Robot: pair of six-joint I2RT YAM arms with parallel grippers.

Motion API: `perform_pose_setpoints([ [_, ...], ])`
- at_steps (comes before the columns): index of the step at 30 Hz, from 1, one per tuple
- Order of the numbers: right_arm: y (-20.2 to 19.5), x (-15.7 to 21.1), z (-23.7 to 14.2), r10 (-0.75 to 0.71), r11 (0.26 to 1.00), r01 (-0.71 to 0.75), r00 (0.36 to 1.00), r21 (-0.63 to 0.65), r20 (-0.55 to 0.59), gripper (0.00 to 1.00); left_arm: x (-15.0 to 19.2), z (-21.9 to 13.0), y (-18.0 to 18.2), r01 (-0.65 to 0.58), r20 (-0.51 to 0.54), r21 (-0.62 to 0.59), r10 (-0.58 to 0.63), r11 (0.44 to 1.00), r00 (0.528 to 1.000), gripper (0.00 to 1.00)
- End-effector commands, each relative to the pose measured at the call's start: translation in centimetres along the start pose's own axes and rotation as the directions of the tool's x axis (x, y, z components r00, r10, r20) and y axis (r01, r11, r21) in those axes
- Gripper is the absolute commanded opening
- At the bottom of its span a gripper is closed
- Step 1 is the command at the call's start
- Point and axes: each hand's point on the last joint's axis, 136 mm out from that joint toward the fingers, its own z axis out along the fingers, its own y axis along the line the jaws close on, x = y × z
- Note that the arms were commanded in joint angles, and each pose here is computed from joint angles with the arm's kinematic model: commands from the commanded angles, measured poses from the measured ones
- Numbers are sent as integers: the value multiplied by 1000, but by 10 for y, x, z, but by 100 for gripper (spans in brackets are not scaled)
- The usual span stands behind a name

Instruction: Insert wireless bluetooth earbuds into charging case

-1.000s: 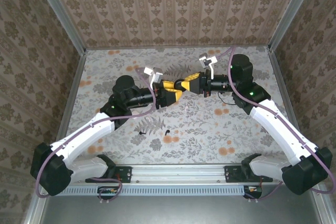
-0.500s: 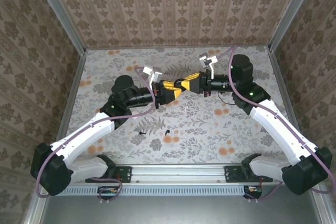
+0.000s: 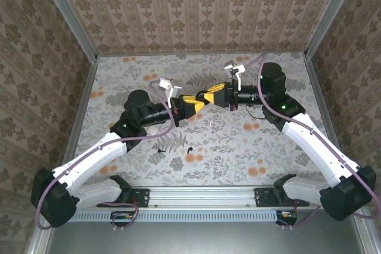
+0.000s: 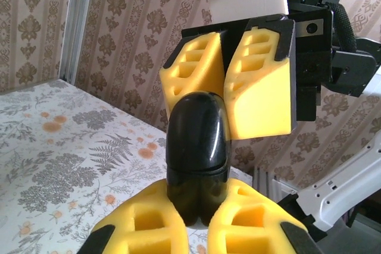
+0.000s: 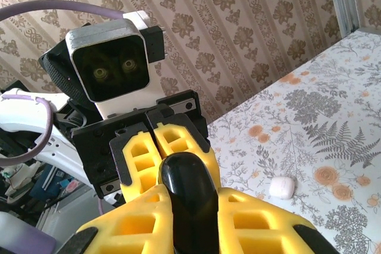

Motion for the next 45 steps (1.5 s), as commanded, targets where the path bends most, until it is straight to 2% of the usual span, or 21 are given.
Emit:
perform_pose_setpoints([
  [1, -10, 2, 3, 33, 999, -33, 999, 41, 1, 23, -1, -2, 1, -94, 11, -27, 94, 995, 995, 0],
  [7, -34, 10, 7, 83, 987, -77, 996, 142, -37, 33, 7, -2, -5, -137, 16, 12, 137, 990, 990, 0],
  [13, -57, 19, 7, 163, 961, -148, 986, 233, -44, 46, 14, -8, -3, -155, -32, -20, 155, 988, 987, 0],
  [19, -78, 26, 4, 248, 925, -225, 968, 305, -40, 51, 17, -15, -1, -166, -25, -51, 165, 985, 986, 0],
  [24, -66, 15, 4, 274, 931, -261, 962, 255, -15, 56, 25, -27, 15, -160, -44, -152, 155, 975, 987, 0],
  [28, -68, 12, -5, 294, 906, -279, 956, 317, -1, 59, 37, -49, 39, -143, -67, -296, 129, 944, 989, 0],
  [32, -89, 30, -10, 365, 842, -330, 931, 427, 0, 59, 51, -80, 61, -145, -107, -459, 107, 877, 988, 0],
  [36, -107, 72, 2, 444, 787, -348, 893, 510, -76, 55, 63, -114, 75, -146, -139, -595, 78, 791, 987, 0],
  [39, -109, 114, 27, 457, 798, -287, 862, 530, -222, 53, 65, -143, 78, -145, -147, -684, 59, 715, 987, 0],
  [45, -90, 190, 91, 376, 878, -123, 776, 463, -507, 52, 61, -212, 84, -89, -75, -870, 49, 484, 996, 0],
])
